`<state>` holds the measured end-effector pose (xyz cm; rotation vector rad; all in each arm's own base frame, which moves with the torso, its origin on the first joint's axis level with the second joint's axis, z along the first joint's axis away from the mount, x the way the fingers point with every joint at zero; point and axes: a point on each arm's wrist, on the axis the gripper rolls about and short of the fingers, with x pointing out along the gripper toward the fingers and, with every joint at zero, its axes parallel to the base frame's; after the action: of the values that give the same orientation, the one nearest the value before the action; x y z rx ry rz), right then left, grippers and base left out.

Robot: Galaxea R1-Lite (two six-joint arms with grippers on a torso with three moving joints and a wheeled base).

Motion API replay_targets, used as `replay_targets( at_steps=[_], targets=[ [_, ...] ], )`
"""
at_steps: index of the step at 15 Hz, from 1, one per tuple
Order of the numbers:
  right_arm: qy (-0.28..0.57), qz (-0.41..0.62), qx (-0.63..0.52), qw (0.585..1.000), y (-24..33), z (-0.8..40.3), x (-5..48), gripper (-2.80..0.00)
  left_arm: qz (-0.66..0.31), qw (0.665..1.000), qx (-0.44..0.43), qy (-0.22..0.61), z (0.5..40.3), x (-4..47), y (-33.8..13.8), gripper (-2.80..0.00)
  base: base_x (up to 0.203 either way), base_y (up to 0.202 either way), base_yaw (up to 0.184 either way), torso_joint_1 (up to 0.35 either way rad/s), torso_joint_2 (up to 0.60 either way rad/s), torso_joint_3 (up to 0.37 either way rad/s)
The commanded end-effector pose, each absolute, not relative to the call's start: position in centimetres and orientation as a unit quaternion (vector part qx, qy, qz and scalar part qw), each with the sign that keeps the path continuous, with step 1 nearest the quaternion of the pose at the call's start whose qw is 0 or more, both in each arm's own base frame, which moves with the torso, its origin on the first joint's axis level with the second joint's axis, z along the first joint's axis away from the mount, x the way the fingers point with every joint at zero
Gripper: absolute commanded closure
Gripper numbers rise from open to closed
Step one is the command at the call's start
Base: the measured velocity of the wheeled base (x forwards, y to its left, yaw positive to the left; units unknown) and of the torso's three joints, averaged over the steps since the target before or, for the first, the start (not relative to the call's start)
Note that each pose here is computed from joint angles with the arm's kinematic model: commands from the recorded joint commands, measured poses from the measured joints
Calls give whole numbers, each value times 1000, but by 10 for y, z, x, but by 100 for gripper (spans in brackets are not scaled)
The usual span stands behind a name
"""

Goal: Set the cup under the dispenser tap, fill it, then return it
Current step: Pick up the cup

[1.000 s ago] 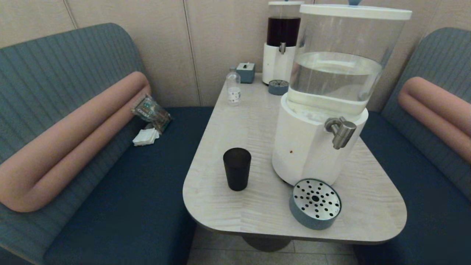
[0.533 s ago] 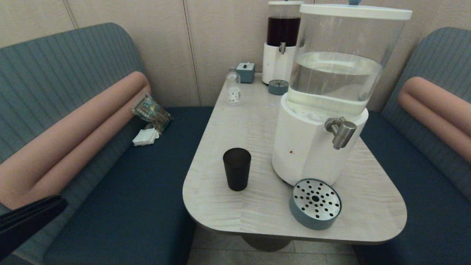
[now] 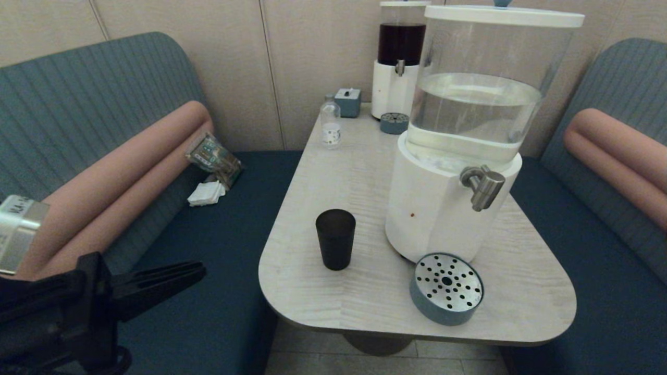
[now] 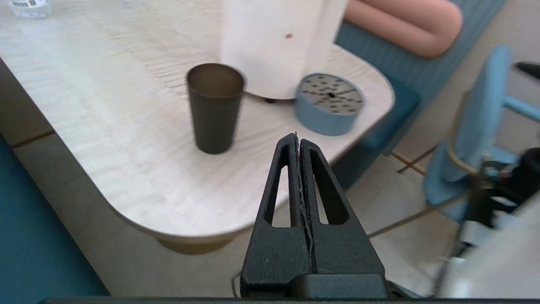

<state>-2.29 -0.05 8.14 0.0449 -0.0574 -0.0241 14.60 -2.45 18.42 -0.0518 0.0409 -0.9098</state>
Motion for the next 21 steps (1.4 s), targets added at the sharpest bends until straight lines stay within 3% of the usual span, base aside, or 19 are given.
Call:
replay_targets(
  at_steps=[1,5,11,12,17,21],
  targets=[
    [-22,-13,22,999,-1,78,-22,0,-441,896,-28,28,161,177,-26,0,0,0,0,0,0,0],
    [-22,-12,22,999,-1,77,-22,0,-440,898,-3,10,125,204,-27,0,0,0,0,0,0,0],
    [-21,-12,22,999,-1,77,-22,0,-437,899,6,4,120,229,-28,0,0,0,0,0,0,0],
    [-21,-12,22,999,-1,77,-22,0,-437,899,7,3,119,232,-28,-280,0,0,0,0,0,0],
    [-22,-12,22,999,-1,77,-22,0,-437,899,2,12,114,241,-28,-280,0,0,0,0,0,0],
    [-22,-12,22,999,-1,77,-22,0,-457,889,9,1,107,277,-37,-280,0,0,0,0,0,0]
  ],
)
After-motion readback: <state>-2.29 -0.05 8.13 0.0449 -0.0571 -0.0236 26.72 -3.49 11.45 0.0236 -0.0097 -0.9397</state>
